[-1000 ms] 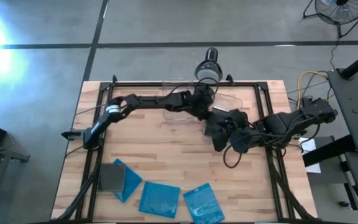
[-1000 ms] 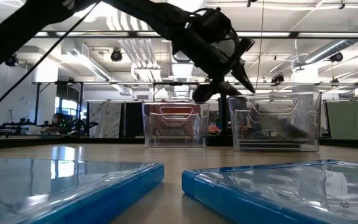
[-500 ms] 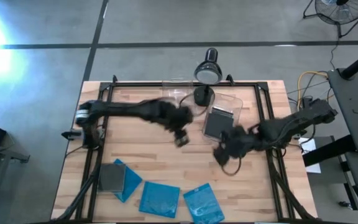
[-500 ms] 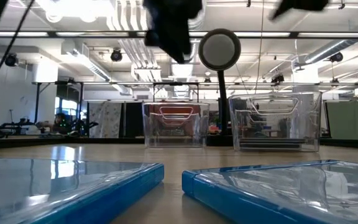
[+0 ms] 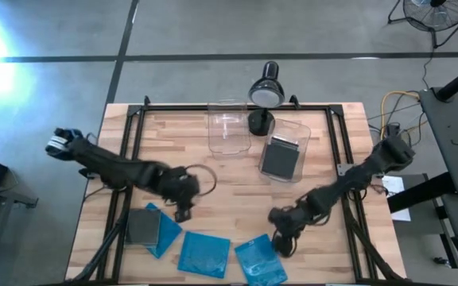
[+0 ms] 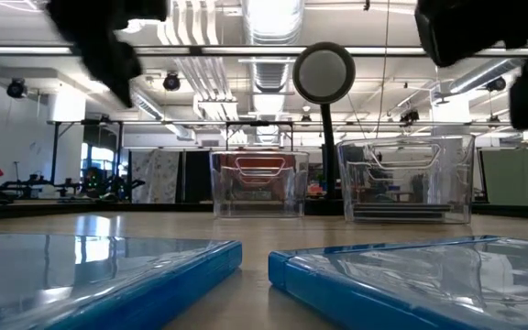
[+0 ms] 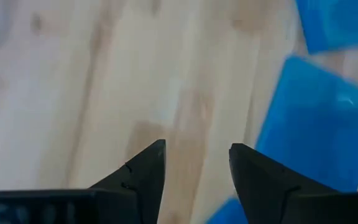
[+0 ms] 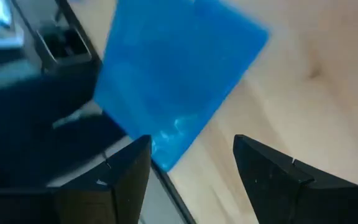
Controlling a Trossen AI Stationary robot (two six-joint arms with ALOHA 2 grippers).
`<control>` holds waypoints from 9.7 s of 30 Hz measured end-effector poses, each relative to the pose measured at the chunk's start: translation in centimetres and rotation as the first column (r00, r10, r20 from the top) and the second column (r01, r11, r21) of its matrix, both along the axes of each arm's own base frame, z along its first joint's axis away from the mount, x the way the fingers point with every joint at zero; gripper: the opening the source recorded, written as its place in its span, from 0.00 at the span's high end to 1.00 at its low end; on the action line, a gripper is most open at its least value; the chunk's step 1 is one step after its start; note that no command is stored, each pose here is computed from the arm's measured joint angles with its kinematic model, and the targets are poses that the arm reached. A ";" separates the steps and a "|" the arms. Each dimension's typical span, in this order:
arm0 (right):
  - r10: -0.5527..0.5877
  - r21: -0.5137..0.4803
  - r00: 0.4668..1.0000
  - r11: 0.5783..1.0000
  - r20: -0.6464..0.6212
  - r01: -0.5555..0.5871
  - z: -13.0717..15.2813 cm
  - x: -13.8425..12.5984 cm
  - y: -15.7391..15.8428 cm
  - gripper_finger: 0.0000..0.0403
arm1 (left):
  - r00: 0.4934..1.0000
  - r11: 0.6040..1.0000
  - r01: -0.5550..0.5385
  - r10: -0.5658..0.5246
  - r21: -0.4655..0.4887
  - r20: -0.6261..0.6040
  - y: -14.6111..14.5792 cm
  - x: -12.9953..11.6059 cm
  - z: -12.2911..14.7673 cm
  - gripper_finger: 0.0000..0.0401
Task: Pick & place jewel cases by type
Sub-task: Put the blue CD case into the left transparent bin
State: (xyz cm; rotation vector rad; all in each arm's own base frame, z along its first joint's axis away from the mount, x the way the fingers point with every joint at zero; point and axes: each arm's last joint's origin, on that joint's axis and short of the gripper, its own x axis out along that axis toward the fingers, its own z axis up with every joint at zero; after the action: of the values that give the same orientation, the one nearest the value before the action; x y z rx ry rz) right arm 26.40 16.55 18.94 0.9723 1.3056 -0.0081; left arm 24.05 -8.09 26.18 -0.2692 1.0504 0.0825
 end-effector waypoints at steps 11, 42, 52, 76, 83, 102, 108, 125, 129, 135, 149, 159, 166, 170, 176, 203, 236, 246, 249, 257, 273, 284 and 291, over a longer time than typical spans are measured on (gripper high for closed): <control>0.197 -0.043 0.970 0.980 0.140 -0.193 -2.1 4.1 3.8 0.44 | 0.996 0.999 -0.022 0.018 -0.039 -0.086 -2.1 -3.2 -3.2 0.61; -0.461 -0.297 0.870 0.818 0.175 0.493 2.4 7.2 -5.6 0.44 | 0.876 0.876 -0.456 0.473 -0.157 0.091 3.6 0.3 -4.2 0.61; -0.602 -0.211 0.797 0.773 0.054 0.598 -5.0 4.2 -5.7 0.44 | 0.956 0.883 -0.293 0.279 -0.367 -0.092 0.8 3.2 -10.4 0.61; -0.518 0.096 0.768 0.846 0.378 0.524 -1.6 9.9 -6.0 0.44 | 0.989 0.942 -0.139 0.113 -0.305 -0.101 -0.2 8.4 -12.7 0.61; -0.487 0.011 0.848 0.868 0.209 0.496 -3.0 9.5 -6.0 0.48 | 0.965 0.954 -0.259 0.261 -0.152 -0.009 1.2 7.8 -10.9 0.61; -0.485 -0.176 0.610 0.675 0.626 0.717 9.6 7.3 -16.0 0.92 | 0.840 0.842 -0.537 0.527 0.058 0.127 3.9 -3.6 0.4 0.61; -0.362 -0.422 0.622 0.495 0.694 0.759 14.5 7.2 -21.9 0.92 | 0.765 0.784 -0.620 0.596 0.033 0.244 4.6 -5.1 1.9 0.61; -0.619 -0.228 0.738 0.704 0.269 0.673 4.2 15.7 -28.7 0.83 | 0.770 0.777 -0.629 0.623 0.002 0.140 3.8 -5.5 -1.9 0.61; -0.637 -0.291 0.752 0.697 0.168 0.655 3.6 15.5 -28.0 0.72 | 0.773 0.780 -0.625 0.620 -0.003 0.136 3.7 -5.5 -2.1 0.61; -0.524 -0.502 0.835 0.683 0.168 0.530 8.2 14.2 -26.1 0.54 | 0.786 0.793 -0.610 0.603 0.011 0.136 3.7 -5.6 -2.1 0.61; 0.165 -0.342 0.971 0.935 0.171 -0.098 9.1 12.6 -11.2 0.44 | 0.976 0.957 0.161 -0.118 -0.243 0.183 -3.0 -4.7 -3.2 0.61; 0.249 -0.323 0.946 0.930 0.209 -0.174 5.1 11.6 -5.7 0.46 | 0.860 0.865 0.494 -0.472 -0.087 0.194 -11.6 -2.7 -8.7 0.61; 0.230 -0.348 0.957 0.924 0.180 -0.157 4.1 10.9 -4.3 0.46 | 0.824 0.831 0.556 -0.553 0.014 0.121 -13.2 0.0 -12.1 0.61; 0.158 -0.366 0.972 0.926 0.172 -0.086 4.1 10.8 -4.2 0.46 | 0.880 0.883 0.459 -0.467 0.098 0.089 -11.5 1.6 -13.6 0.61; -0.173 -0.306 0.982 0.933 0.079 0.189 2.4 10.3 -4.8 0.46 | 0.981 0.957 0.062 -0.111 0.282 0.160 -7.3 3.1 -10.5 0.61; -0.483 -0.108 0.857 0.856 0.178 0.505 -4.6 9.6 -8.5 0.46 | 0.982 0.964 -0.191 0.188 -0.185 -0.034 -2.7 -0.9 -13.6 0.61; -0.471 -0.222 0.881 0.855 0.047 0.469 -6.1 7.7 -8.8 0.46 | 0.994 0.976 -0.108 0.108 -0.189 -0.013 -2.2 3.5 -13.6 0.61; -0.301 -0.197 0.954 0.935 -0.006 0.294 -4.6 10.0 -7.9 0.46 | 0.993 0.982 -0.094 0.082 -0.163 -0.081 -2.8 3.4 -16.1 0.61; -0.284 -0.155 0.954 0.942 0.099 0.297 -1.8 10.4 -7.9 0.46 | 0.994 0.985 -0.077 0.065 -0.156 -0.085 -3.0 3.0 -16.5 0.61; -0.301 -0.103 0.912 0.935 0.278 0.340 0.5 11.2 -8.0 0.46 | 0.996 0.982 -0.075 0.065 -0.173 -0.064 -3.0 2.7 -16.6 0.61; -0.118 -0.272 0.991 0.953 0.060 0.130 -1.5 8.7 -7.6 0.46 | 0.989 0.910 -0.137 0.101 -0.392 -0.110 -4.4 0.3 -11.6 0.61; 0.127 -0.342 0.985 0.936 0.114 -0.081 -2.5 8.8 -7.0 0.46 | 0.909 0.830 0.408 -0.331 -0.380 0.252 -13.3 1.7 -10.1 0.61; 0.092 -0.342 0.993 0.938 0.075 -0.061 -3.2 8.3 -7.1 0.46 | 0.876 0.851 0.470 -0.417 -0.232 0.243 -14.6 7.5 -13.3 0.61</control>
State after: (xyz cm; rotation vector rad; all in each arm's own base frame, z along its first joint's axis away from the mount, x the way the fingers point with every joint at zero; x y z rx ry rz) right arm 34.72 9.44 15.77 0.6193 1.2086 -0.1254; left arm 31.51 -22.74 12.92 -0.2805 0.9140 -0.5131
